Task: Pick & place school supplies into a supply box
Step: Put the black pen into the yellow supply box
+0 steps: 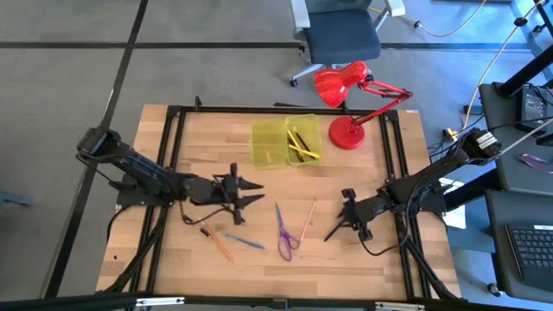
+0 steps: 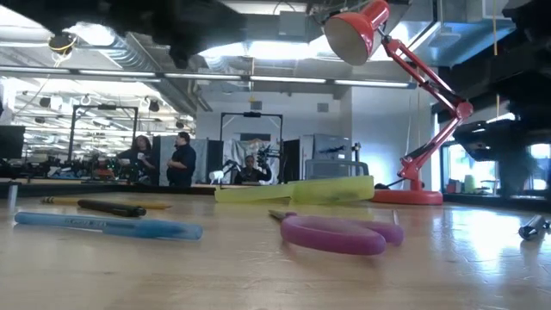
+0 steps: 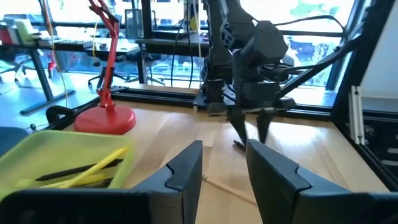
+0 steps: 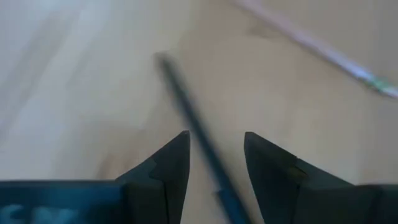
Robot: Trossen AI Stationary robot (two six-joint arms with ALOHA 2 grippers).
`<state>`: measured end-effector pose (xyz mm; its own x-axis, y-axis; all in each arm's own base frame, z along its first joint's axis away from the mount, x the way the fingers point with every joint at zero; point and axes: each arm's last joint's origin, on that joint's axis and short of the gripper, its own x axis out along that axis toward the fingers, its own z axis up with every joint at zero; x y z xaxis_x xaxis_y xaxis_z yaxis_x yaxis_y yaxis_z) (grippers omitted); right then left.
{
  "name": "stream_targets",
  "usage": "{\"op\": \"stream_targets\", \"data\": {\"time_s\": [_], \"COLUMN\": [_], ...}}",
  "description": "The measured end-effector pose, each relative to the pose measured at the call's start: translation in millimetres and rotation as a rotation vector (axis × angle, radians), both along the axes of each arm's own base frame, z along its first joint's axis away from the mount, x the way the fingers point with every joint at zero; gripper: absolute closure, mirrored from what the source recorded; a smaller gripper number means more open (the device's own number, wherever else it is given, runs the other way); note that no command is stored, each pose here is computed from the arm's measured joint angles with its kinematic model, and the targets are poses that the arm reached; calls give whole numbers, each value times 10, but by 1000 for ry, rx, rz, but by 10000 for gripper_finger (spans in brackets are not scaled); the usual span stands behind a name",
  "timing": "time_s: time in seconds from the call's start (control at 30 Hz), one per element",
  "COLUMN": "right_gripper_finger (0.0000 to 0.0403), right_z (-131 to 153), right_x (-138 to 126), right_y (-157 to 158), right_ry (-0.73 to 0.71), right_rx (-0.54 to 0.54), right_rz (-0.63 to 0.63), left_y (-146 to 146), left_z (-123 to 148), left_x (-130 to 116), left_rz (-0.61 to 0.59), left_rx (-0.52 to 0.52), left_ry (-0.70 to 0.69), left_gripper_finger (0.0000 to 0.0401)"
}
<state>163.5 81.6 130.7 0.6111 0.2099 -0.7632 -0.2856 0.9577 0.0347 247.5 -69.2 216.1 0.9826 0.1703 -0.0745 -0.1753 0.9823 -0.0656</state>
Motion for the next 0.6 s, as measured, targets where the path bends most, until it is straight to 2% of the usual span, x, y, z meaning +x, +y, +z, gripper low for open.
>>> {"op": "stream_targets", "data": {"time_s": [0.1,0.17,0.4,0.6], "right_gripper_finger": [247,247,247,247], "right_z": [48,89,146,90], "right_x": [35,55,10,-33], "right_y": [-15,-22,-77,-71], "right_ry": [-23,-3,171,211], "right_rx": [-87,-106,-164,-149], "right_rz": [2,7,10,113], "left_y": [46,67,74,72], "left_z": [-25,-54,-142,-140], "left_x": [-136,-195,-222,-223], "left_rz": [2,10,8,9], "left_rx": [2,-12,-34,-79], "left_ry": [-6,-6,18,9], "left_gripper_finger": [285,283,281,281]}}
